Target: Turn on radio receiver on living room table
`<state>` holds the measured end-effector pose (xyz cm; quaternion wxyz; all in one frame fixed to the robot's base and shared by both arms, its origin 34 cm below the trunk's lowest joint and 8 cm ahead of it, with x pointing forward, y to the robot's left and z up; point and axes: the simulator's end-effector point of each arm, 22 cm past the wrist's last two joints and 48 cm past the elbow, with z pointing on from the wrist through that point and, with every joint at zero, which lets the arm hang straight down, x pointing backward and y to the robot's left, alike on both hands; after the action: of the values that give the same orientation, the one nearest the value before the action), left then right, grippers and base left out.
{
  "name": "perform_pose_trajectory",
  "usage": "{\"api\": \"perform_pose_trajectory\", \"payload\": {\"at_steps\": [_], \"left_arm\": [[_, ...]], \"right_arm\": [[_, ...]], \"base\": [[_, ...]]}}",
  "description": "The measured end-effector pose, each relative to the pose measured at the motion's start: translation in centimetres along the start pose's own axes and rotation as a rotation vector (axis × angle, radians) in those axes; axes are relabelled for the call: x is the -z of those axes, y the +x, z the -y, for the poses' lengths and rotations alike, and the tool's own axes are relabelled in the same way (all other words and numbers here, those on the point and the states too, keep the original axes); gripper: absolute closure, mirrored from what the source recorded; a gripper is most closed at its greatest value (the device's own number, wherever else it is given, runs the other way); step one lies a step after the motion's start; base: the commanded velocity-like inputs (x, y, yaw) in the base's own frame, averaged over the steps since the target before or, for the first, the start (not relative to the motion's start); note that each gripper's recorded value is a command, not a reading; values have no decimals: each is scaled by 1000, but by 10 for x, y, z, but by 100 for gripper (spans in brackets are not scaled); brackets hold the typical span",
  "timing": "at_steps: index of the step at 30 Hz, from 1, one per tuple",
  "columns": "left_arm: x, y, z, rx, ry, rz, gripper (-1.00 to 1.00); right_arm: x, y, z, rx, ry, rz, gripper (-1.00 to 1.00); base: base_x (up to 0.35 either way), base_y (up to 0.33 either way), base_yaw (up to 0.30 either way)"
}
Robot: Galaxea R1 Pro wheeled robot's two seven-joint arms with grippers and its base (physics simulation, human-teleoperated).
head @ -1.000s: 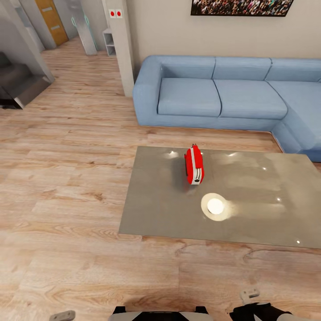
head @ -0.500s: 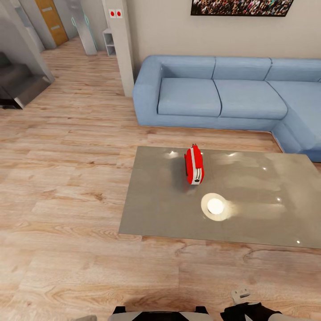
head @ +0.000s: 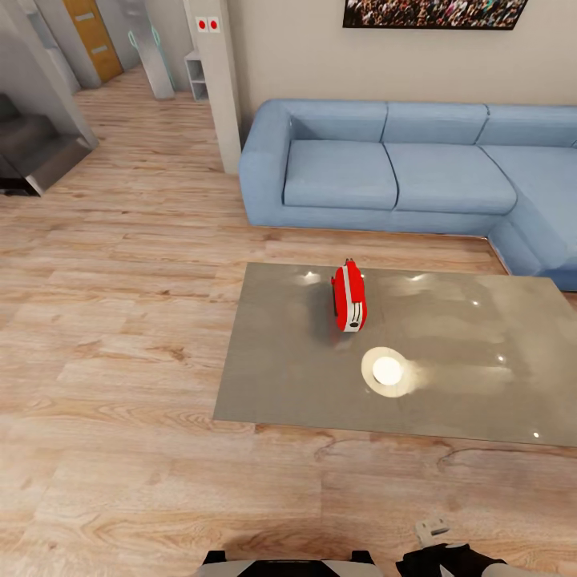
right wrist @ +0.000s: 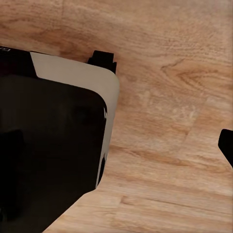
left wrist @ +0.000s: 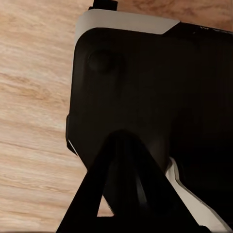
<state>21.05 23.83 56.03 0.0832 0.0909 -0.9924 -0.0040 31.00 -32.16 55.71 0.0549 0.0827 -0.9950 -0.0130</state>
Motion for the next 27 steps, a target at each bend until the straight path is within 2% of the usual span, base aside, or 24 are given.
{"api": "perform_pose_trajectory", "payload": {"at_steps": [27], "left_arm": [[0, 14, -1, 1, -2, -18, 100]], "right_arm": [[0, 0, 0, 0, 0, -1, -100]], "base": [[0, 0, 0]]}}
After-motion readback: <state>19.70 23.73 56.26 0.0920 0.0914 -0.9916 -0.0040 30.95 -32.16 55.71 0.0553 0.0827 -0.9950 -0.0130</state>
